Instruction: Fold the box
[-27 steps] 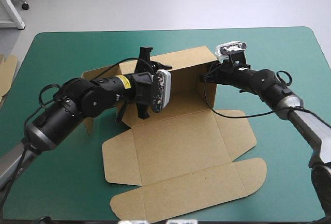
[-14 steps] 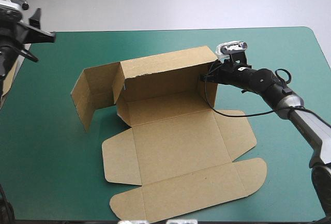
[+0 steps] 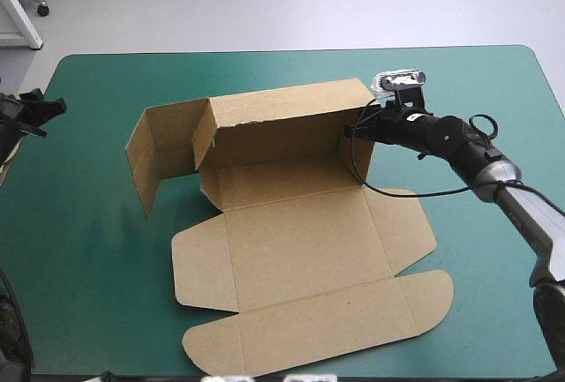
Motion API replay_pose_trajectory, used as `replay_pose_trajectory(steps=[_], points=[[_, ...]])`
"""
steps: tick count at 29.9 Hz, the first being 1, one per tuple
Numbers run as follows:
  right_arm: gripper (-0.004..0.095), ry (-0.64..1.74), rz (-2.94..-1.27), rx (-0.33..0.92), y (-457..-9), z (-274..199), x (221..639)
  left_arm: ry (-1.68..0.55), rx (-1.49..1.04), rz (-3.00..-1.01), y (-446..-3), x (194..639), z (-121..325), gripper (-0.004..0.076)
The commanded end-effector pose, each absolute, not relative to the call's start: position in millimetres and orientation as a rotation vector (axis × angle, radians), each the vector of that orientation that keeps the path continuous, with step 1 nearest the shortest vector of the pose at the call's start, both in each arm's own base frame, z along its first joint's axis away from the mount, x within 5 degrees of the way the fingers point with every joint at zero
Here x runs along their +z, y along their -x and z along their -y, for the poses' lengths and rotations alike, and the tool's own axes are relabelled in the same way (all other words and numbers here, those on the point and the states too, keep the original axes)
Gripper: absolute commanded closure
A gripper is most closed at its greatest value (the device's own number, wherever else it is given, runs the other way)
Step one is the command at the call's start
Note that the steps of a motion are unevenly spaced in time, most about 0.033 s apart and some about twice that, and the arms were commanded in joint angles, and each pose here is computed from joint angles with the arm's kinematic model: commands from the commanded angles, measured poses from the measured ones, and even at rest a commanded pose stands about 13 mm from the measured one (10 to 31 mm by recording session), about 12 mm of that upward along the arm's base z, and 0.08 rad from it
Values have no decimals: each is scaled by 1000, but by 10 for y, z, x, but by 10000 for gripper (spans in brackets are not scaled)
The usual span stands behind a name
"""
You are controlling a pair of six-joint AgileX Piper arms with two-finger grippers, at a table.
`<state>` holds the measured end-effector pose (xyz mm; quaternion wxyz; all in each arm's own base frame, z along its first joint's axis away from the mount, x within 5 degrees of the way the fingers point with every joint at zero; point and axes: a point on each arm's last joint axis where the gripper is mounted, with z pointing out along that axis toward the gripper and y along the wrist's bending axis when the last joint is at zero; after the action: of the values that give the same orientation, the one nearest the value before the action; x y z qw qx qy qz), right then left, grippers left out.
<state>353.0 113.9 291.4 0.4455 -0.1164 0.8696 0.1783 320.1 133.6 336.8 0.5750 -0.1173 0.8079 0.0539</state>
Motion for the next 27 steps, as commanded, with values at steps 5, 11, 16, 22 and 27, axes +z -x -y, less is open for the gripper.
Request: replay_pose_trajectory(steps=[5, 11, 16, 22, 27], points=[[939, 318, -2252, 519, -3439, -1076, 2977, 397, -132, -2031, -3120, 3162, -1195, 401], [939, 350, -2287, 477, -3448, -1060, 3088, 286, -105, -2331, -2992, 2940, -1147, 404], [940, 365, -2289, 420, -3478, -1032, 3259, 344, -107, -2449, -2909, 2865, -1145, 433], [940, 380, -2255, 415, -3499, -1038, 3575, 391, -180, -2468, -2893, 2854, -1104, 435], [939, 402, -2262, 350, -3475, -996, 3872, 386, -207, -2499, -2872, 2840, -1082, 435]])
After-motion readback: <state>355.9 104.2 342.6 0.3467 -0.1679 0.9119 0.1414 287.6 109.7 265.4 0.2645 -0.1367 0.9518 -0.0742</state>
